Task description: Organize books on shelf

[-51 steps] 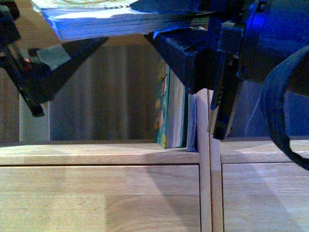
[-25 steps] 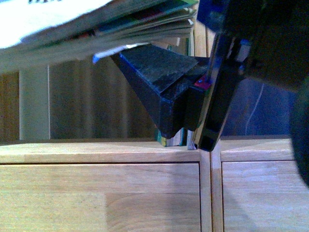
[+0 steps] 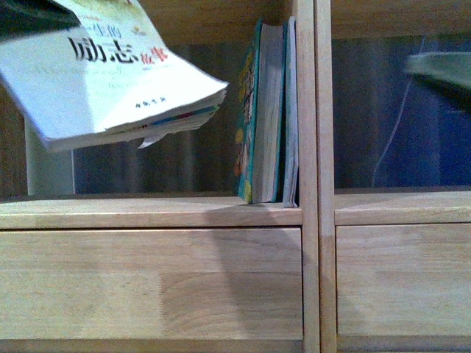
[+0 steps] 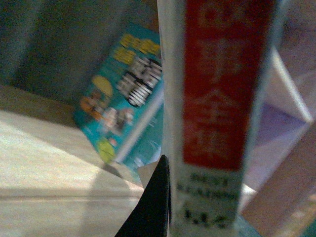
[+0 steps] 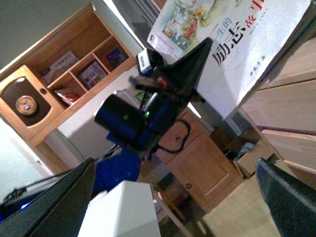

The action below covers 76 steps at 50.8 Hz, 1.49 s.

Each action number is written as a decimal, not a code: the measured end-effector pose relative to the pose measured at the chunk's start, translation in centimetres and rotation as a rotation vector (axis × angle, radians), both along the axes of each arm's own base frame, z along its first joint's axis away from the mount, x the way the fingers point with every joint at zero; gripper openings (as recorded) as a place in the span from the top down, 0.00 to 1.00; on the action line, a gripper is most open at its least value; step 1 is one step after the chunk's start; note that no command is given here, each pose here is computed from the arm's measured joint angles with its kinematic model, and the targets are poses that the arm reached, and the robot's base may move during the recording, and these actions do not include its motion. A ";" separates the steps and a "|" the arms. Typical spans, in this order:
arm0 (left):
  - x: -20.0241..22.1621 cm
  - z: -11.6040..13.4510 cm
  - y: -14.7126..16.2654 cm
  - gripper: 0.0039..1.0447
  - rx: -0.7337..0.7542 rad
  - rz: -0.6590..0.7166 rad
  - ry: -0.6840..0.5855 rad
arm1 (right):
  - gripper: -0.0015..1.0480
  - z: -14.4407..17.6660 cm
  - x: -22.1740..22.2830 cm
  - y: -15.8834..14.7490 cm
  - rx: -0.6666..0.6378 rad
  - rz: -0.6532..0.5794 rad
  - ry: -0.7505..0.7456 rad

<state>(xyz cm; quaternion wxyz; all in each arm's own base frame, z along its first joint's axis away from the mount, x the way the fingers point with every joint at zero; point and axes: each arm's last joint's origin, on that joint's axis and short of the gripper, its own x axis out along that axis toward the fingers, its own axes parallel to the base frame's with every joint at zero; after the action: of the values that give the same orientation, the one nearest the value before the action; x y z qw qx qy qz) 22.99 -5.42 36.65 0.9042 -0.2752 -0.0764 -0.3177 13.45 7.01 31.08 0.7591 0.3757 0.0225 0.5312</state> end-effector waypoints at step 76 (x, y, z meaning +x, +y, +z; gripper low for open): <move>25.4 -0.6 -13.9 0.94 0.770 0.452 -0.202 | 0.07 -4.2 -3.8 -7.5 0.056 -0.223 0.066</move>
<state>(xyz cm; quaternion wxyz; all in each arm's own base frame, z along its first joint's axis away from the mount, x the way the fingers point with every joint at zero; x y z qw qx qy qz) 48.34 -19.34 36.03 0.9753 0.1367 -0.0986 -0.1428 9.69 -0.50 26.91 0.8015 0.4142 -0.0093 0.4313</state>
